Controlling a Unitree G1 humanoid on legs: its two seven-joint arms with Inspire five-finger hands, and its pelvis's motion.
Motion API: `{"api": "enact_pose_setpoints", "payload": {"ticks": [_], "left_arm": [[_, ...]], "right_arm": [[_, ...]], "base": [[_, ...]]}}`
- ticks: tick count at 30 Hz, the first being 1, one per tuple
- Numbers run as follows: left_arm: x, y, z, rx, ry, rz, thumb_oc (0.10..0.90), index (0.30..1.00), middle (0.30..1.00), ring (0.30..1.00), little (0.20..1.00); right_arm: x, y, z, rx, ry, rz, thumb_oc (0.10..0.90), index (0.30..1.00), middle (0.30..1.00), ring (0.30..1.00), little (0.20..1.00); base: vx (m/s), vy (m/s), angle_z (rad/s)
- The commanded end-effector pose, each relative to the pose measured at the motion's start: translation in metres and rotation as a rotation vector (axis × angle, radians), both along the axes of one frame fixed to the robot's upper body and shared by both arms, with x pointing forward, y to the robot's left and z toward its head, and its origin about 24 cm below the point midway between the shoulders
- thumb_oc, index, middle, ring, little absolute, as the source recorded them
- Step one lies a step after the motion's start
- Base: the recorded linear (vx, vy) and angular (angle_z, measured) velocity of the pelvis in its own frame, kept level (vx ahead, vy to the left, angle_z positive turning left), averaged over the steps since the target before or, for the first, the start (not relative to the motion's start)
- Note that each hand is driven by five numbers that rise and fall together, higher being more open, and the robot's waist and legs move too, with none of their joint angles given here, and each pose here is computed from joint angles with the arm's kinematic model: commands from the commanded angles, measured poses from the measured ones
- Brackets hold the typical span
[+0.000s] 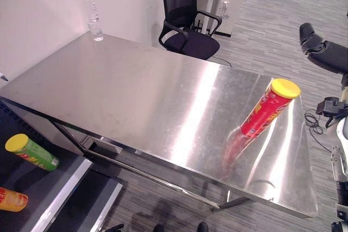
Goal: Put the goods on the table back onto the shelves and tidy them up.
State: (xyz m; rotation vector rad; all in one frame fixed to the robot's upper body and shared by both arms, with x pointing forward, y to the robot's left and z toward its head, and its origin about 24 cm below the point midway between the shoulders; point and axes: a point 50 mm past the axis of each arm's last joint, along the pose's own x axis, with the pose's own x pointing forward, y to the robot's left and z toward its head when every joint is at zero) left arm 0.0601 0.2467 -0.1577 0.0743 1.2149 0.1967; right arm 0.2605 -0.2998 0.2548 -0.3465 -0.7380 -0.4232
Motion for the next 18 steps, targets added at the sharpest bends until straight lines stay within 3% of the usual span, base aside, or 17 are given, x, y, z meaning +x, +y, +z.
{"api": "enact_pose_setpoints", "payload": {"ticks": [1, 9, 18], "left_arm": [[0.009, -0.001, 0.0, 0.004, -0.004, -0.069, 0.8, 0.9, 0.9, 0.9, 0.9], [0.012, -0.001, 0.001, -0.01, -0.021, -0.094, 0.8, 0.9, 0.9, 0.9, 0.9], [0.013, -0.002, 0.002, -0.022, -0.03, -0.104, 0.8, 0.9, 0.9, 0.9, 0.9]], "right_arm": [[-0.022, -0.001, 0.046, -0.026, -0.25, 0.057, 0.8, 0.9, 0.9, 0.9, 0.9], [-0.02, 0.01, 0.029, -0.05, -0.124, 0.252, 0.8, 0.9, 0.9, 0.9, 0.9], [-0.005, 0.01, 0.006, -0.069, 0.041, 0.29, 0.8, 0.9, 0.9, 0.9, 0.9]], "base": [[0.01, -0.044, -0.02], [0.0, -0.035, -0.01], [0.0, -0.007, 0.0]]}}
